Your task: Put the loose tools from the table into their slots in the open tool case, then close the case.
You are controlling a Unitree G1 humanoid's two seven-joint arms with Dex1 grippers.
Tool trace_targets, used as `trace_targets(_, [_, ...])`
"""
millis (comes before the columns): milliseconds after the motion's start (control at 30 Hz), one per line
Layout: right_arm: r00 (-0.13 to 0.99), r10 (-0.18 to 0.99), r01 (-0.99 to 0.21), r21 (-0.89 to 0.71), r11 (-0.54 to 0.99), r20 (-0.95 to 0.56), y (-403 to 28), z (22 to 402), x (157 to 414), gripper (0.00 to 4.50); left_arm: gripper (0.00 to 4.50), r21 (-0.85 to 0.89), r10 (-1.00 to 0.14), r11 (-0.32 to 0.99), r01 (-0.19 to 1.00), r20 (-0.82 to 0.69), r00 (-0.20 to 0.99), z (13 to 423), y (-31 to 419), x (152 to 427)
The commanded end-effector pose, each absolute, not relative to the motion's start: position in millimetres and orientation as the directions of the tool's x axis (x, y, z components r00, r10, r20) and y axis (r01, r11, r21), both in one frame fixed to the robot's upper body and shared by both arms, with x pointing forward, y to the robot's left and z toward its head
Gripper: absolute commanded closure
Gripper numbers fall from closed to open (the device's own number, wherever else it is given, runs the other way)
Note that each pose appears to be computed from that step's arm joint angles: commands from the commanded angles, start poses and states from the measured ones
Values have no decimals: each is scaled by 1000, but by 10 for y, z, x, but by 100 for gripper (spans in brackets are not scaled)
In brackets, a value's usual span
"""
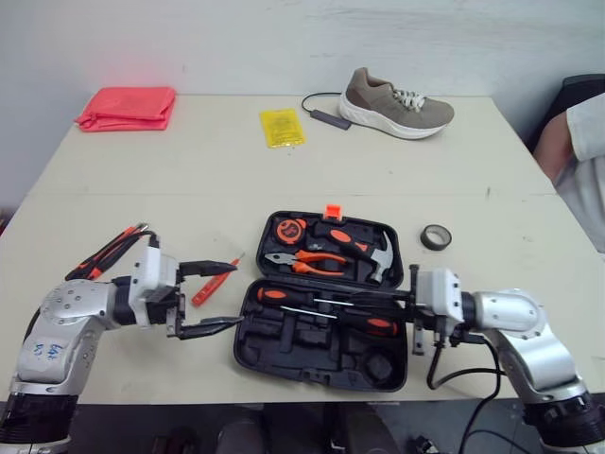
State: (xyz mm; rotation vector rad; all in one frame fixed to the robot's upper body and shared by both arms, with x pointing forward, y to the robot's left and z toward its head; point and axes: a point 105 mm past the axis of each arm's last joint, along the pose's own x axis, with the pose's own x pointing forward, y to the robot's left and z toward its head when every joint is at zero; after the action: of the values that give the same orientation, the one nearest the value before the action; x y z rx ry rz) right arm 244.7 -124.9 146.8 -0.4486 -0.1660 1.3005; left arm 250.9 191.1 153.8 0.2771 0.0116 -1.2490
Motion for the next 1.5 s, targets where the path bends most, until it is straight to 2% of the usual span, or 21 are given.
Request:
trace_targets(33, [400,914,-841,-422,339,-64,-1611,1691,2410,447,0,248,-859,439,864,-164,484,1604,2348,2549])
trace_targets(67, [437,896,-829,-419,371,-71,-1733,1687,2378,447,0,249,-830,484,839,-172,530,1585,2483,2549])
trace_targets(100, [487,869,-807,-423,412,-82,-1884,1674,2345,383,0,255,-791,536,805,-181,584,1562,2649,2541])
trace_targets(167, [570,815,-761,-442,475,-107,-2140,1646,2275,303,0,265,-716,621,738,-194,671,1531,2956,2505])
trace_targets(267, [726,668,-645,-497,581,-162,-2708,1566,2098,148,0,275,-526,779,563,-202,826,1502,3592,2342])
trace_targets(333, [792,589,-577,-511,637,-162,-3024,1510,1946,37,0,273,-408,847,456,-216,887,1465,3929,2195])
trace_targets(367, [811,560,-556,-525,644,-170,-3152,1462,1853,3,0,281,-355,868,409,-225,908,1448,4067,2120])
trace_targets(433, [845,494,-520,-528,672,-203,-3385,1359,1703,3,0,283,-271,900,330,-228,935,1434,4272,2001])
trace_targets(500, [902,381,-431,-472,769,-202,-3687,1315,1582,3,0,285,-186,925,251,-235,954,1419,4466,1871])
trace_targets(567, [930,308,-367,-466,805,-201,-3893,1301,1473,3,0,290,-113,939,183,-243,964,1402,4616,1758])
trace_targets(700, [934,281,-355,-485,799,-222,-4000,1260,1375,3,0,287,-69,948,140,-245,967,1393,4715,1669])
trace_targets(867, [934,335,-350,-491,798,-121,-3849,1389,1598,3,0,277,-177,932,233,-211,961,1424,4500,1808])
trace_targets(967, [920,391,-353,-493,795,-28,-3657,1550,1808,3,0,277,-300,898,341,-180,937,1470,4191,1983])
trace_targets(1100, [872,489,-410,-497,765,35,-3318,1686,1998,3,0,267,-481,821,505,-156,863,1555,3552,2264])
trace_targets(1167, [854,517,-428,-493,758,53,-3201,1720,2044,3,0,224,-491,823,523,-182,852,1550,3355,2352])
trace_targets(1333, [742,667,-562,-484,671,62,-2686,1746,2161,3,0,181,-530,802,569,-222,818,1575,2828,2600])
trace_targets(1500, [627,772,-653,-469,595,107,-2184,1779,2135,3,0,133,-566,762,633,-337,752,1357,2513,2566])
